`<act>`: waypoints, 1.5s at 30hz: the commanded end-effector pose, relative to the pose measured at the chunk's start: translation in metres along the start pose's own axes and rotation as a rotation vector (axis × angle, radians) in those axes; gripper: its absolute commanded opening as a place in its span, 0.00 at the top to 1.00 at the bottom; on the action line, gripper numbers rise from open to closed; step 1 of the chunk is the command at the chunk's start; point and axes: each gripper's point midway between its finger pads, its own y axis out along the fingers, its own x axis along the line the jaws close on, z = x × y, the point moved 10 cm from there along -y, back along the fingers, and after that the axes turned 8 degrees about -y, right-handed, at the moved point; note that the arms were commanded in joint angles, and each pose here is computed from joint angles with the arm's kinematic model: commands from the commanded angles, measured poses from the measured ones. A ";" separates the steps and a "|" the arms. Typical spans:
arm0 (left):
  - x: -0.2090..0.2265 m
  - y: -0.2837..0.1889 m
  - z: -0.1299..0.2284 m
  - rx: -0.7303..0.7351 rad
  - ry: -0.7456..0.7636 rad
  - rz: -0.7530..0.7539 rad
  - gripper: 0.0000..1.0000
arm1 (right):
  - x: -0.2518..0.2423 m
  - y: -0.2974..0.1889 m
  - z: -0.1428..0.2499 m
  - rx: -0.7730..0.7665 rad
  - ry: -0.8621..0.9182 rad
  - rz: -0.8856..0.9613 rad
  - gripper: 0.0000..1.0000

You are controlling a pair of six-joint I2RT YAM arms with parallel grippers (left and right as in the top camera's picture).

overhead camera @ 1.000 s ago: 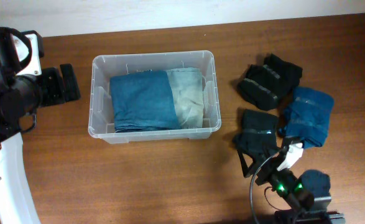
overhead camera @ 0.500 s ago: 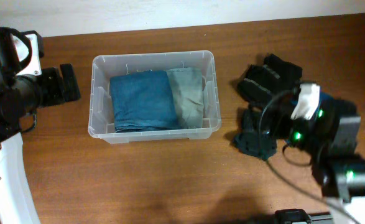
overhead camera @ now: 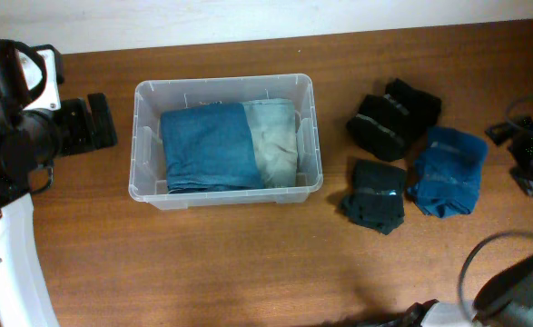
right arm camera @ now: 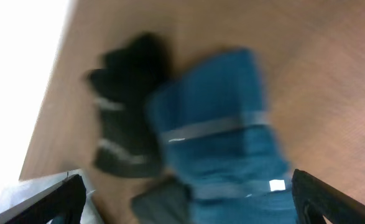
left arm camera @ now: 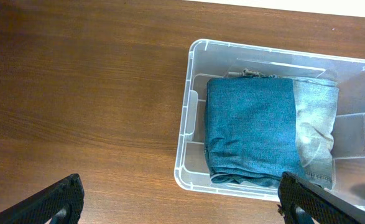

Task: Pack container
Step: 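Grasp the folded teal garment with the right gripper and lift, then place the teal garment into the bin's right side and release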

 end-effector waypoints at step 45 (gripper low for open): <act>0.001 0.001 0.000 0.002 -0.011 -0.008 0.01 | 0.270 -0.061 0.129 0.056 -0.831 -0.931 0.96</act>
